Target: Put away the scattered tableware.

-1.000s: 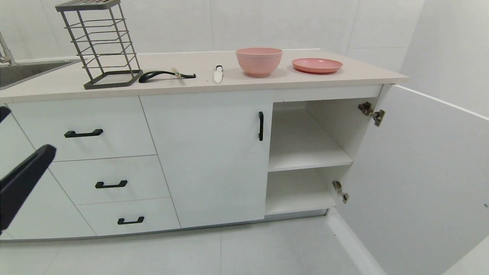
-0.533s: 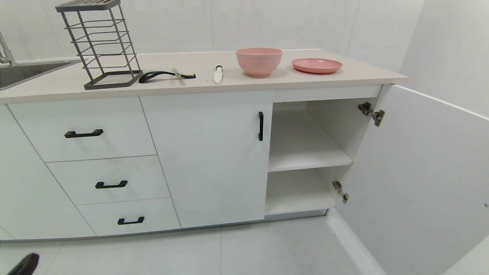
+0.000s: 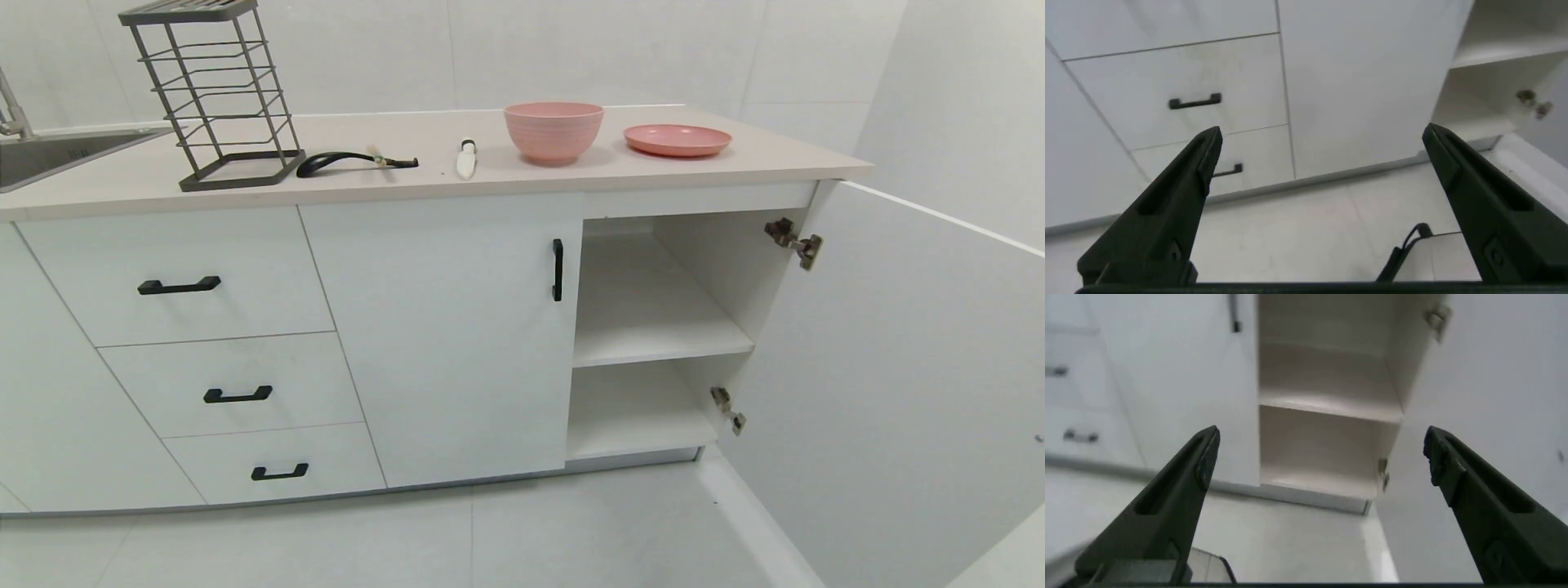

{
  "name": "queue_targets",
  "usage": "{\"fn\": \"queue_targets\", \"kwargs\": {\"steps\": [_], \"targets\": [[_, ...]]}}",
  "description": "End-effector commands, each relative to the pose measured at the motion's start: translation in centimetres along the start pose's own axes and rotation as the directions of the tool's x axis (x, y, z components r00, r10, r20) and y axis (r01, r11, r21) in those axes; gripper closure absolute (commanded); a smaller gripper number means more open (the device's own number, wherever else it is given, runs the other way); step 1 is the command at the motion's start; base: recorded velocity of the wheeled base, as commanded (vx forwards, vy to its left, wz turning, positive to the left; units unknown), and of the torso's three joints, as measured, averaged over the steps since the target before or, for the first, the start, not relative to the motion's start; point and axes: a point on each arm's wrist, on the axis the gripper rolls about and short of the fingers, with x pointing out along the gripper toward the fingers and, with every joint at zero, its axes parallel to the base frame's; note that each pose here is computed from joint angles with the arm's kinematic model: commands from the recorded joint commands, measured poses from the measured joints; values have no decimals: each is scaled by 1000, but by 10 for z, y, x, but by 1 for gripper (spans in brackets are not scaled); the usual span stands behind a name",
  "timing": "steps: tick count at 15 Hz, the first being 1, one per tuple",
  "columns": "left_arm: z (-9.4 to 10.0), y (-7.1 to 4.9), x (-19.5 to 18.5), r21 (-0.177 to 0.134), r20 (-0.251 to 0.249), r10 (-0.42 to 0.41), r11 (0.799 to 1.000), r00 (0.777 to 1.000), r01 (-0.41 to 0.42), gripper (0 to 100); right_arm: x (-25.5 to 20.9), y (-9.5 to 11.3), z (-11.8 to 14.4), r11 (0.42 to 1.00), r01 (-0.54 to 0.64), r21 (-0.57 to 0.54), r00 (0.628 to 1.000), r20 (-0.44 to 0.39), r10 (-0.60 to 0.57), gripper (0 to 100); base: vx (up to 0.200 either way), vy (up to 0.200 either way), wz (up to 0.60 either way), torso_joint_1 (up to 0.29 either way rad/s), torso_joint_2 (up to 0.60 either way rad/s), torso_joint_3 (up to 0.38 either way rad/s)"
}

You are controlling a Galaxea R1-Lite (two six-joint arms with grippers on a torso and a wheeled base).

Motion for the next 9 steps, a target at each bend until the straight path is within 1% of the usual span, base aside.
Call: {"fn": "queue_targets", "kwargs": {"steps": [1,2,3,4,5,6,7,9], "targets": [[-1,2,-2,5,19,-119,993,993,119,0,0,-1,0,997,59,42,998,3,-59,0,0,0,0,0,0,0],[-1,1,-4,7,45,-92,996,995,92,0,0,-2,0,997,70,41,998,3,-70,0,0,0,0,0,0,0],[-3,0,-8,26,96,-47,999,994,44,0,0,-2,0,994,100,33,995,2,-100,0,0,0,0,0,0,0],[-6,3,-8,23,62,75,997,995,-76,0,0,-4,-3,987,164,4,986,-26,-163,0,0,0,0,0,0,0],[-7,4,-8,0,52,117,993,992,-117,0,-1,-5,-5,973,231,3,972,-54,-230,0,0,0,0,0,0,0],[-7,3,-8,9,54,97,995,994,-98,0,-1,-5,-5,970,242,20,969,-50,-241,0,0,0,0,0,0,0],[-7,3,-8,3,52,89,996,995,-90,0,-1,-5,-5,970,241,31,970,-51,-239,0,0,0,0,0,0,0],[-8,3,-8,-24,47,95,995,994,-94,0,-1,-5,-5,971,238,36,970,-51,-236,0,0,0,0,0,0,0]]}}
